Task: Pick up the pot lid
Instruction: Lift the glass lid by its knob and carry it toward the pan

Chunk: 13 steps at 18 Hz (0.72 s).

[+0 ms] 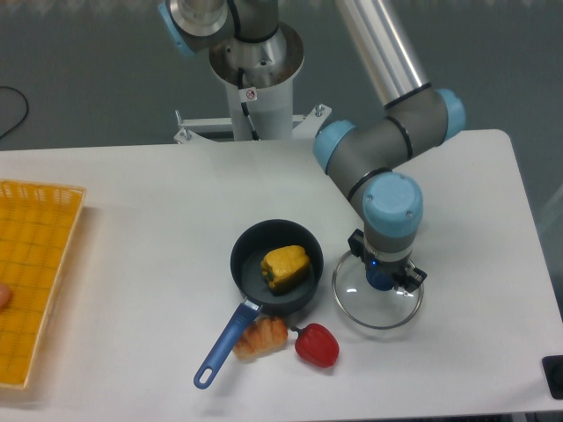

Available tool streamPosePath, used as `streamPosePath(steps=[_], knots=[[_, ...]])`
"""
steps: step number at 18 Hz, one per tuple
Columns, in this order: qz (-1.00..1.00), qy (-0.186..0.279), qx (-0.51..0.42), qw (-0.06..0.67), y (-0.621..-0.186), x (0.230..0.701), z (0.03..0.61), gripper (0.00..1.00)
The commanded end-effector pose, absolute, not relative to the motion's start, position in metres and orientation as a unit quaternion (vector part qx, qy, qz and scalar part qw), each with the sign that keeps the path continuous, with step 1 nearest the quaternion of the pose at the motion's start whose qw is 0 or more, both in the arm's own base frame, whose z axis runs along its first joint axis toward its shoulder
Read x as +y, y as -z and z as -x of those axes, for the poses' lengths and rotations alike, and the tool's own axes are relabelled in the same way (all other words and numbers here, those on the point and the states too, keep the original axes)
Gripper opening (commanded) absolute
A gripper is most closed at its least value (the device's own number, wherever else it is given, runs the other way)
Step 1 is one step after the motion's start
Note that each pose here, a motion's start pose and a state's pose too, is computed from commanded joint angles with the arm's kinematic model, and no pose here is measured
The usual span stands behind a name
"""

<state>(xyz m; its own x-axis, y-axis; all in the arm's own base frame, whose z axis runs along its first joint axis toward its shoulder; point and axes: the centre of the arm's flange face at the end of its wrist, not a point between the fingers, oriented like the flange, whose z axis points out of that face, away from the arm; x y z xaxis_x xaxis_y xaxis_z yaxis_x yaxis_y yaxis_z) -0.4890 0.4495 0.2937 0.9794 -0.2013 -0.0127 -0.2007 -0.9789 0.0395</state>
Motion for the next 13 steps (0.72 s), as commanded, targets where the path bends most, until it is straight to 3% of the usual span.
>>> streamPosePath(steps=[8,13], knots=[[-0.994,-0.016,-0.102,-0.029,-0.354,0.445,0.453,0.47],[-0.994,-0.026,-0.103,-0.026,-0.353,0.444,0.448,0.47]])
